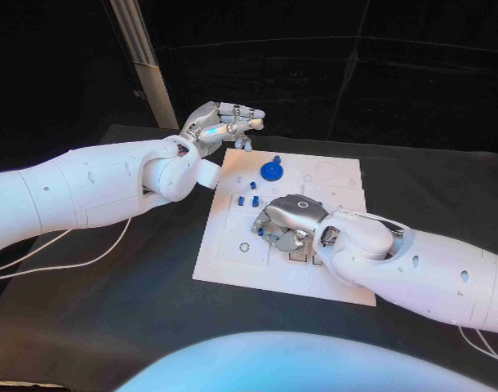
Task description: Assemble the parts on the task board
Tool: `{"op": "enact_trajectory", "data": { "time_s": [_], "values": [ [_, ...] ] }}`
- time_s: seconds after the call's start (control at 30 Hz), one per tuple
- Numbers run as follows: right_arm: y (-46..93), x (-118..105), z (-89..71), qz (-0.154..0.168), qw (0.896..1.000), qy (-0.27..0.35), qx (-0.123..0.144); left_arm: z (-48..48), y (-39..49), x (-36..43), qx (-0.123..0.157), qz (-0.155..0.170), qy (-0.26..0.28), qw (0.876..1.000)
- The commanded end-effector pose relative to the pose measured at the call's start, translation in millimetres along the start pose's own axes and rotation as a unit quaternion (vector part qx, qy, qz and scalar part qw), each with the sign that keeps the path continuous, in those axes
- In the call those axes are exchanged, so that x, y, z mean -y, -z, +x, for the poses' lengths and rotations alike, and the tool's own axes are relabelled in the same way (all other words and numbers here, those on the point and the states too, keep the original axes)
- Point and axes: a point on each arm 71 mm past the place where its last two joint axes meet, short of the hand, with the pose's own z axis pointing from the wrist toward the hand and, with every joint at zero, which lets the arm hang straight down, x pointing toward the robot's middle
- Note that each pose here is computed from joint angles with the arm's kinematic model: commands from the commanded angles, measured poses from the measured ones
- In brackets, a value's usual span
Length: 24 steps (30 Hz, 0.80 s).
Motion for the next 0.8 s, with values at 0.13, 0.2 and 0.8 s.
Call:
{"op": "enact_trajectory", "data": {
  "time_s": [0.13, 0.2, 0.8],
  "values": [
    [1.0, 0.2, 0.1, 0.001, 1.000, -0.004, 0.005, 1.0, -0.8, 0.7, -0.007, 0.000, 0.004, 1.000],
    [1.2, -0.2, -0.4, 0.000, 1.000, -0.006, 0.008, 0.9, -0.7, 0.6, -0.006, -0.001, 0.004, 1.000],
    [26.1, 11.7, -20.4, 0.001, 0.991, -0.074, 0.112, -2.2, -0.1, 0.3, -0.005, -0.003, 0.003, 1.000]
  ]
}}
